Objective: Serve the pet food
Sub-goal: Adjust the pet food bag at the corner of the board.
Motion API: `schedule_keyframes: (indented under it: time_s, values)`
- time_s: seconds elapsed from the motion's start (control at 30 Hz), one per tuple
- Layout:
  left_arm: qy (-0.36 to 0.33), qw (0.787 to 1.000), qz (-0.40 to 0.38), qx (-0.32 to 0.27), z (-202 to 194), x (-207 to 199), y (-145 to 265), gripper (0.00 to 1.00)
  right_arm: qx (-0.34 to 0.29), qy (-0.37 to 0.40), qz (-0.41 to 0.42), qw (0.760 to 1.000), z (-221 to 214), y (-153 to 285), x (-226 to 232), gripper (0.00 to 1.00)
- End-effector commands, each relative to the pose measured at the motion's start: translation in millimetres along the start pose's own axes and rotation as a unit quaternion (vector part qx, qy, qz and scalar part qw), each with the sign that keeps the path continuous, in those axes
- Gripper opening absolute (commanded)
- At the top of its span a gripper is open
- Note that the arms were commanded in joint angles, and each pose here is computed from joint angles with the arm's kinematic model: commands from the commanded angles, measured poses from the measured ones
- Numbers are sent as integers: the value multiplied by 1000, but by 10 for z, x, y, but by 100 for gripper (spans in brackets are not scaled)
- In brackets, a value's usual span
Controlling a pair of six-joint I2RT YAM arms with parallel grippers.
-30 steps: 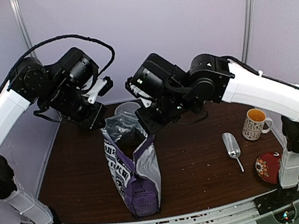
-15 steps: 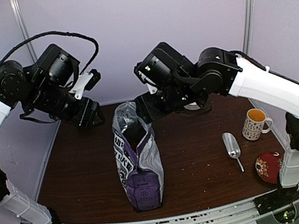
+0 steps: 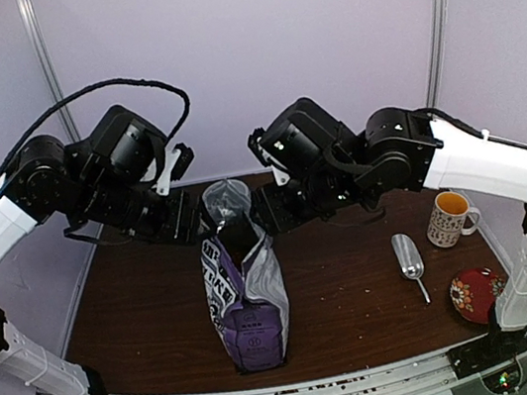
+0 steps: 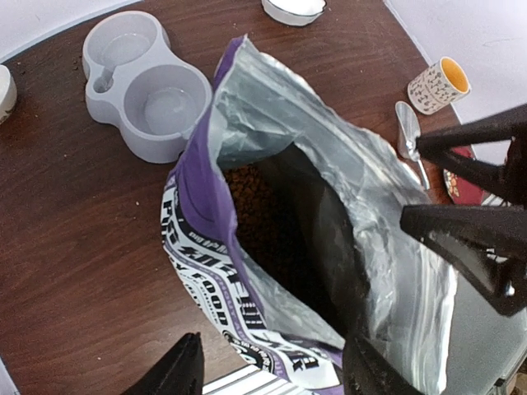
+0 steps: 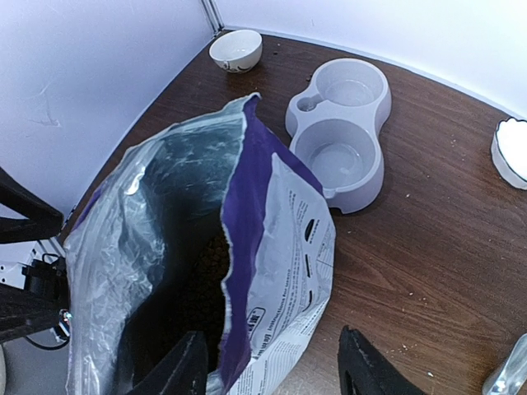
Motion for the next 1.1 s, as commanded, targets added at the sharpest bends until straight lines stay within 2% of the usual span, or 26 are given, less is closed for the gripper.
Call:
schedule_keyframes:
  time_s: [0.0, 0.17, 0.33, 0.4, 0.5, 0.57, 0.8, 1.07]
  values:
    - [57, 996, -54, -37, 124, -163, 16, 61, -10, -13, 27, 1000, 3, 23, 114, 51]
    - [62, 996, -59, -23, 111, -228, -89, 54, -16, -11, 32, 999, 22, 16, 144, 39]
    - [67, 996, -52, 3, 42, -260, -252, 37, -25, 1, 9, 1000, 75, 78, 71, 23]
    - [66, 997, -48, 8, 30, -273, -300, 26, -28, 7, -3, 1000, 94, 98, 38, 18]
    - [59, 997, -42, 11, 42, -290, -323, 0, -29, 17, -16, 999, 134, 116, 6, 7]
    - [50, 998, -25, 10, 63, -267, -299, 0, -28, 25, -24, 999, 171, 125, -7, 0]
    - [5, 998, 67, -4, 228, -84, 111, 0, -41, 48, -46, 997, 404, 303, -55, 0]
    - [-13, 997, 71, 42, 138, 75, 311, 0, -37, 49, -49, 997, 390, 286, -57, 0]
Point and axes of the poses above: each gripper's point midway between its finger pads, its own y axis back along the fingers, its own x axis along the line the jaws close on, z = x × y, the point moved 5 cm from there along y, back along the fingers, and after that the axes turned 11 degrees about y, right-handed, at the moved point
